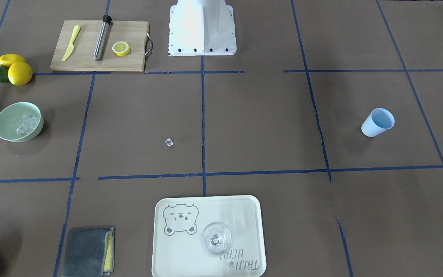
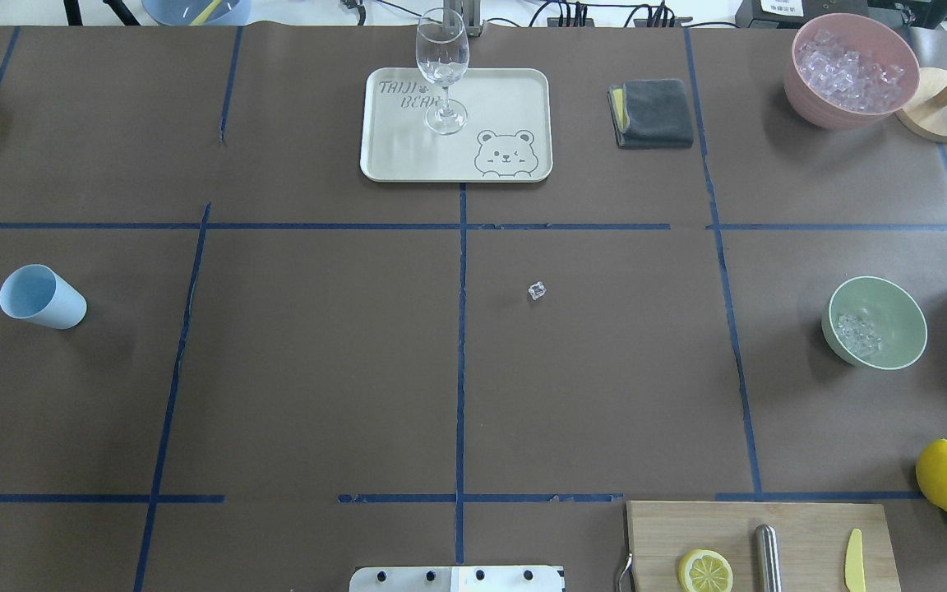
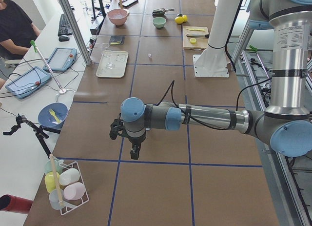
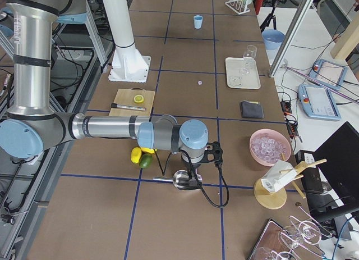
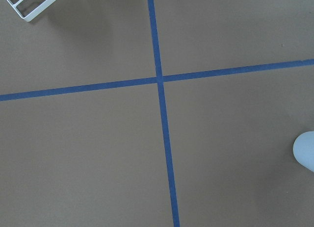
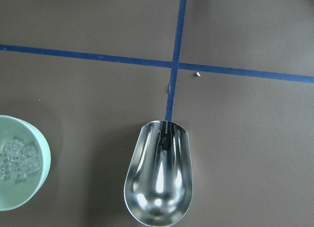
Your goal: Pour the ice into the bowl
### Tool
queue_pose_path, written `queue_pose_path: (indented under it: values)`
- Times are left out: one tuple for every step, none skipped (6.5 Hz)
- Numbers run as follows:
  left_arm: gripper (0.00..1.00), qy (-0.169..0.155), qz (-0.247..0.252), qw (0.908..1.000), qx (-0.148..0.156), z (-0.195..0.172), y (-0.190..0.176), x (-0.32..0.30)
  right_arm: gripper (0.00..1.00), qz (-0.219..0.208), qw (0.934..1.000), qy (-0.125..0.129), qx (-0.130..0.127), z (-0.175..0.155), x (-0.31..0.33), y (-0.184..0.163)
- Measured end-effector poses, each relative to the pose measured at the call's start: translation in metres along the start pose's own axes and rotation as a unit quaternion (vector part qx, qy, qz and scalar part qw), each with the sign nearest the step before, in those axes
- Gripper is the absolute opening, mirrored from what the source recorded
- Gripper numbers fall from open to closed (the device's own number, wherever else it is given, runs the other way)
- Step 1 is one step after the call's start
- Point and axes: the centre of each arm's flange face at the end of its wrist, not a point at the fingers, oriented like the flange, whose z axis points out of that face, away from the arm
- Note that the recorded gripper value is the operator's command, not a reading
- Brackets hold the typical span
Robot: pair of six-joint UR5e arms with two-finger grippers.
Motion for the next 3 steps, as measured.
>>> queue_pose_path:
  values:
    - [1.0,0.0,0.0,1.0,0.0,0.0,0.0,0.0,1.0,0.006,1.0,0.001,0.005,0.0026,0.0031,-0.0008]
    - [1.0,0.0,0.0,1.0,0.0,-0.0002,-0.0001,0.0002,1.0,0.013,0.9999,0.001,0.008,0.0038,0.0046,-0.0015]
    - [1.0,0.0,0.0,1.0,0.0,-0.0003,-0.0002,0.0002,1.0,0.016,0.9998,0.001,0.009,0.0041,0.005,-0.0017]
